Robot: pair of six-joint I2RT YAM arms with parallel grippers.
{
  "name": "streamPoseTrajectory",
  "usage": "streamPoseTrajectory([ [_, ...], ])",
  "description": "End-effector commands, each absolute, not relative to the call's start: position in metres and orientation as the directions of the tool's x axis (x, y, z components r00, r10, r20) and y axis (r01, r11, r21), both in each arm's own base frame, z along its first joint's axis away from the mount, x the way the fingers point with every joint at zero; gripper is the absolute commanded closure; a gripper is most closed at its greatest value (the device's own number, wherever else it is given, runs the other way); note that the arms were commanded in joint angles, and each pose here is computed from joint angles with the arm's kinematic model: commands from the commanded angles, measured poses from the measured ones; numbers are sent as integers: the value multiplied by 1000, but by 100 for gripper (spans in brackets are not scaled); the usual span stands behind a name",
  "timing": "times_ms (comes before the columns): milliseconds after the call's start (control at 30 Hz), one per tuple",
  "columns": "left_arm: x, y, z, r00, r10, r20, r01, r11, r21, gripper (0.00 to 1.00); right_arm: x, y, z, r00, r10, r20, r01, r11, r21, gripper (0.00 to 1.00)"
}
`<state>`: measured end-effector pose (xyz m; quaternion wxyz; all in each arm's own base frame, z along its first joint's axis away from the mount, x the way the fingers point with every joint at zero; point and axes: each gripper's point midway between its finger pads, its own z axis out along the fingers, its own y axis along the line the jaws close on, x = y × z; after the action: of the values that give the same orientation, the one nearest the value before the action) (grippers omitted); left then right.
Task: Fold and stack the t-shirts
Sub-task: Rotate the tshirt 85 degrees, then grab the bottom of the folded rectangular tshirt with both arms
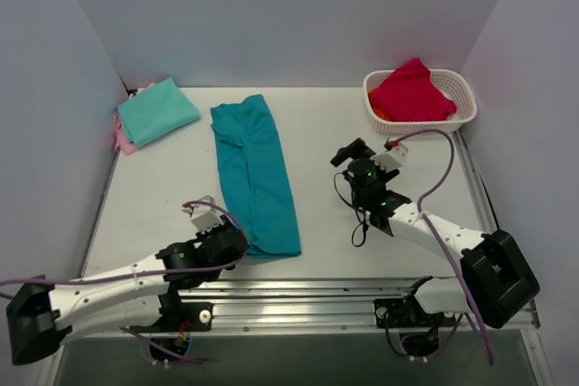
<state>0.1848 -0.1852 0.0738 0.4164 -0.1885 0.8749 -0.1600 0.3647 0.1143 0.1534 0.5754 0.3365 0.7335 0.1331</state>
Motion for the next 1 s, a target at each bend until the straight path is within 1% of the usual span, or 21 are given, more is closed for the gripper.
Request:
streamPoseTrajectory([
  [0, 185, -122, 82, -468, -457, -756, -286, 888, -359, 42, 363, 168, 154, -176, 622, -763, 251, 778, 576, 1],
  [33, 187, -126, 86, -465, -465, -753, -262, 885, -385, 22, 361, 178, 152, -193, 610, -768, 240, 789, 566, 1],
  [67, 188, -127, 91, -453, -490, -744, -254, 871, -420, 5, 362, 189, 156, -202, 606, -770, 226, 793, 565, 1],
  [100, 188, -125, 92, -452, -495, -742, -259, 869, -423, 6, 353, 208, 146, -249, 574, -780, 201, 818, 538, 0],
  [233, 186, -116, 103, -469, -430, -771, -271, 901, -338, 6, 327, 237, 142, -295, 533, -793, 142, 846, 515, 0],
  [333, 184, -126, 103, -519, -388, -761, -238, 922, -307, 6, 304, 247, 138, -330, 523, -786, 110, 848, 519, 0],
  [533, 167, -145, 80, -629, -357, -691, -189, 932, -309, 6, 241, 263, 123, -442, 448, -777, 21, 871, 490, 0],
  [567, 165, -145, 78, -638, -362, -680, -197, 930, -310, 6, 232, 262, 122, -457, 472, -754, 22, 853, 521, 0],
  [600, 161, -145, 75, -652, -358, -668, -195, 931, -308, 6, 220, 257, 105, -491, 450, -745, 11, 859, 512, 1],
  [633, 157, -142, 73, -660, -355, -662, -200, 932, -301, 6, 207, 264, 96, -549, 436, -713, -27, 844, 536, 1],
  [667, 154, -142, 69, -663, -365, -653, -209, 928, -307, 6, 198, 271, 99, -570, 458, -681, -53, 807, 588, 4],
  [767, 146, -143, 61, -681, -382, -625, -207, 919, -336, 6, 168, 275, 73, -660, 399, -636, -93, 797, 596, 7],
  [867, 140, -147, 57, -698, -398, -595, -199, 906, -373, 6, 154, 280, 61, -689, 361, -629, -108, 807, 581, 10],
  [967, 138, -146, 56, -689, -421, -590, -222, 897, -381, 6, 148, 296, 54, -706, 329, -628, -132, 809, 573, 14],
])
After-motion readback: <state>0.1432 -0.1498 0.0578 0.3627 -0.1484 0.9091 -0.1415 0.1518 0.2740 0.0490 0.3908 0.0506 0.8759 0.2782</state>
